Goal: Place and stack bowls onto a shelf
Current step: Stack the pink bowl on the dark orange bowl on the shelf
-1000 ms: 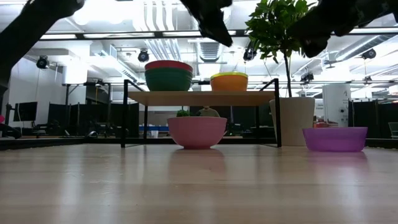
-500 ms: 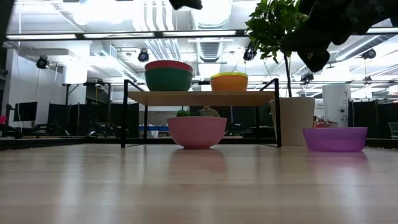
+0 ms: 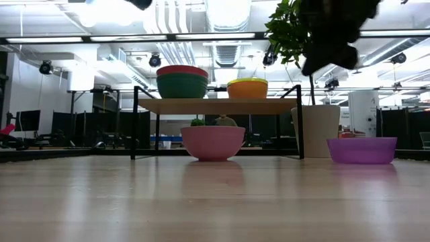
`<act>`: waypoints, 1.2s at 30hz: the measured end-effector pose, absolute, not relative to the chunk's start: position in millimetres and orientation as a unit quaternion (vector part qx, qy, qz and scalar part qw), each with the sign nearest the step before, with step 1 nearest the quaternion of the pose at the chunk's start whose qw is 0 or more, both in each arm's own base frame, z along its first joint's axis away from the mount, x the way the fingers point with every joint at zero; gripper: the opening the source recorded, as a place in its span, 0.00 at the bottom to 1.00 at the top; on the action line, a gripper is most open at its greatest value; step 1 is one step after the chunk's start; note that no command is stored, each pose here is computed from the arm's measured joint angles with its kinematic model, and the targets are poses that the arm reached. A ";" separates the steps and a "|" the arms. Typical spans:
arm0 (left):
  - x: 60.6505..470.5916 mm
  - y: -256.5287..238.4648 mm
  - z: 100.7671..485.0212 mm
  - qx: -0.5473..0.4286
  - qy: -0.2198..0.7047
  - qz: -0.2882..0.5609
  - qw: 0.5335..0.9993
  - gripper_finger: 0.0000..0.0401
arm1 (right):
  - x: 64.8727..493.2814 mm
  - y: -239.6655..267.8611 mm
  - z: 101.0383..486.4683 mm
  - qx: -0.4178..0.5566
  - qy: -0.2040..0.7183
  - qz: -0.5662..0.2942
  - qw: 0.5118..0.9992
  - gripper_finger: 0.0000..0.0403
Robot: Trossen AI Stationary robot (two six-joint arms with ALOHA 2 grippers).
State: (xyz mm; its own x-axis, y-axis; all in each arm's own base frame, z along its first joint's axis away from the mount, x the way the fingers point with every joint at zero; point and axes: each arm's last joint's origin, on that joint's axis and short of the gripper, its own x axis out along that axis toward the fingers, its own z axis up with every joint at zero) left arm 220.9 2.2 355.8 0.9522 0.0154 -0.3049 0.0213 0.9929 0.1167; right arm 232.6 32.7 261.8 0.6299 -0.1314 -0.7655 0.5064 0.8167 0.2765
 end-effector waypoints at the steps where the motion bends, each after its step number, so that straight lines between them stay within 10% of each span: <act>1: 214.3 1.9 349.9 0.056 0.154 0.000 0.986 0.21 | 238.9 32.6 265.1 0.229 0.393 -0.180 0.873 0.02; 10: 167.7 7.7 318.1 0.043 0.143 0.110 0.983 0.21 | 308.3 25.8 279.9 0.081 0.425 -0.119 0.894 0.05; 24: 125.1 13.1 315.8 0.058 0.088 0.213 0.971 0.21 | 393.5 -15.5 255.2 -0.072 0.473 -0.045 0.877 0.47; 36: 122.7 13.0 312.5 0.078 0.093 0.211 0.970 0.21 | 417.6 -52.8 195.8 -0.064 0.529 -0.081 0.842 0.45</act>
State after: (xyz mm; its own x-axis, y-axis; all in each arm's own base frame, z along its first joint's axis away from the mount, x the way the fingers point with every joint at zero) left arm 122.7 13.0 312.5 0.8940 0.4233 -0.1470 -0.3944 0.8990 0.1902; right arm 417.6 -52.8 195.8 0.4261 -0.2053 -0.8811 0.0689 0.9784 -0.1947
